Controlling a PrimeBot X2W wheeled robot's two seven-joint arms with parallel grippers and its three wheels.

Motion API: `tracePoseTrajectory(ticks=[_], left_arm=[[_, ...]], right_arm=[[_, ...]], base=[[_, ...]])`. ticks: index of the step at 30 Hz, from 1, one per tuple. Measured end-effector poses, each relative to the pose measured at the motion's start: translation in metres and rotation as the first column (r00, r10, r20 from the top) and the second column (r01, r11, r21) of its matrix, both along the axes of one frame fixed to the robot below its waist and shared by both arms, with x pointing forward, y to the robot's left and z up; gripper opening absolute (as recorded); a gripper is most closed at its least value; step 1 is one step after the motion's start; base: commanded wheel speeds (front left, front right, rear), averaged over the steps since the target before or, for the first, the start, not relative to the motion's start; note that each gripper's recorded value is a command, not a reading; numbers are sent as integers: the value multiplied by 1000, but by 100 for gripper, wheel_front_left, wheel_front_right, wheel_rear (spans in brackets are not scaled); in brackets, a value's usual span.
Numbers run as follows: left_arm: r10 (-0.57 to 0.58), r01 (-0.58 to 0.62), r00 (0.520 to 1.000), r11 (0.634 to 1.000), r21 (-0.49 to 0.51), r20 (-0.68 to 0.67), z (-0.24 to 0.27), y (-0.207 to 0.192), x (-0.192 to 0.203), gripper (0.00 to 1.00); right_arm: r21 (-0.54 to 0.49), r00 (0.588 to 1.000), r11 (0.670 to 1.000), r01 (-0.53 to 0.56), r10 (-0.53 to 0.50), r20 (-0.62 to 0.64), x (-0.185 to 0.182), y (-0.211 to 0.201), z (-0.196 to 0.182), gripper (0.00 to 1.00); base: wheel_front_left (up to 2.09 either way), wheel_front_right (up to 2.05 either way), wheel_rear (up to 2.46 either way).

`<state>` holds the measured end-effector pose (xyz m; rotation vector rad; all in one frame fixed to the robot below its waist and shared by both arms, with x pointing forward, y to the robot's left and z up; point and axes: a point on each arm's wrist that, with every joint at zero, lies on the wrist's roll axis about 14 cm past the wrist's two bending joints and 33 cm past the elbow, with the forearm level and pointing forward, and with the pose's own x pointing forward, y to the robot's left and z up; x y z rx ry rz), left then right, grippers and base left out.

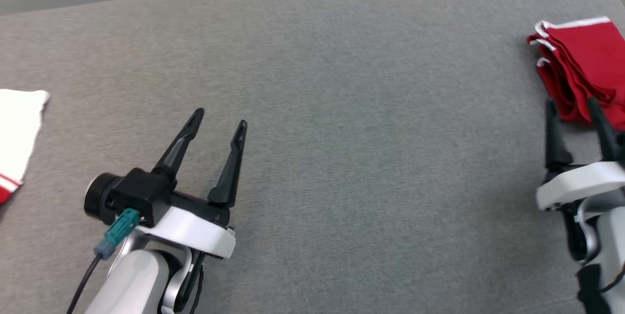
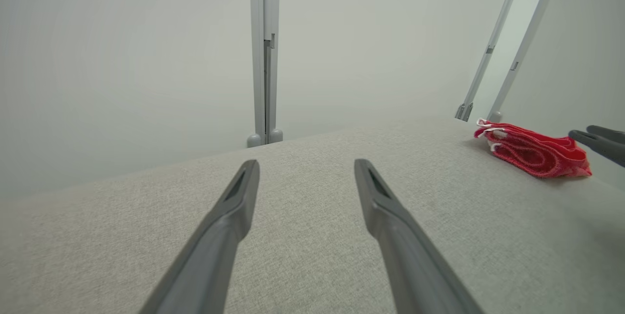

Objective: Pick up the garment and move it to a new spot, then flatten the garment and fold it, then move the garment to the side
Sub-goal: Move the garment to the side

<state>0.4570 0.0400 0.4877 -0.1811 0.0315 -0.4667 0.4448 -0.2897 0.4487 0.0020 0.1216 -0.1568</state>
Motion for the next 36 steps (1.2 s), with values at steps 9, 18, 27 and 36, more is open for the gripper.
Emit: tracePoseTrajectory(ticks=[9, 18, 27, 36], left_arm=[[279, -280, 960, 960, -5, -30, 0, 82, -22, 100], [449, -448, 894, 894, 18, -13, 7, 141, -54, 100], [480, -479, 877, 877, 26, -16, 8, 156, -92, 100], [456, -455, 890, 890, 26, -15, 11, 149, -103, 100]], right_arm=[[71, 976, 978, -195, 186, 114, 8, 90, 24, 100], [83, 954, 959, -272, 258, 151, -3, 123, 46, 100], [87, 957, 961, -262, 247, 153, -48, 121, 62, 100], [88, 962, 966, -244, 229, 149, -77, 115, 69, 100]], base=[[0, 0, 0], [0, 0, 0], [0, 0, 0], [0, 0, 0]])
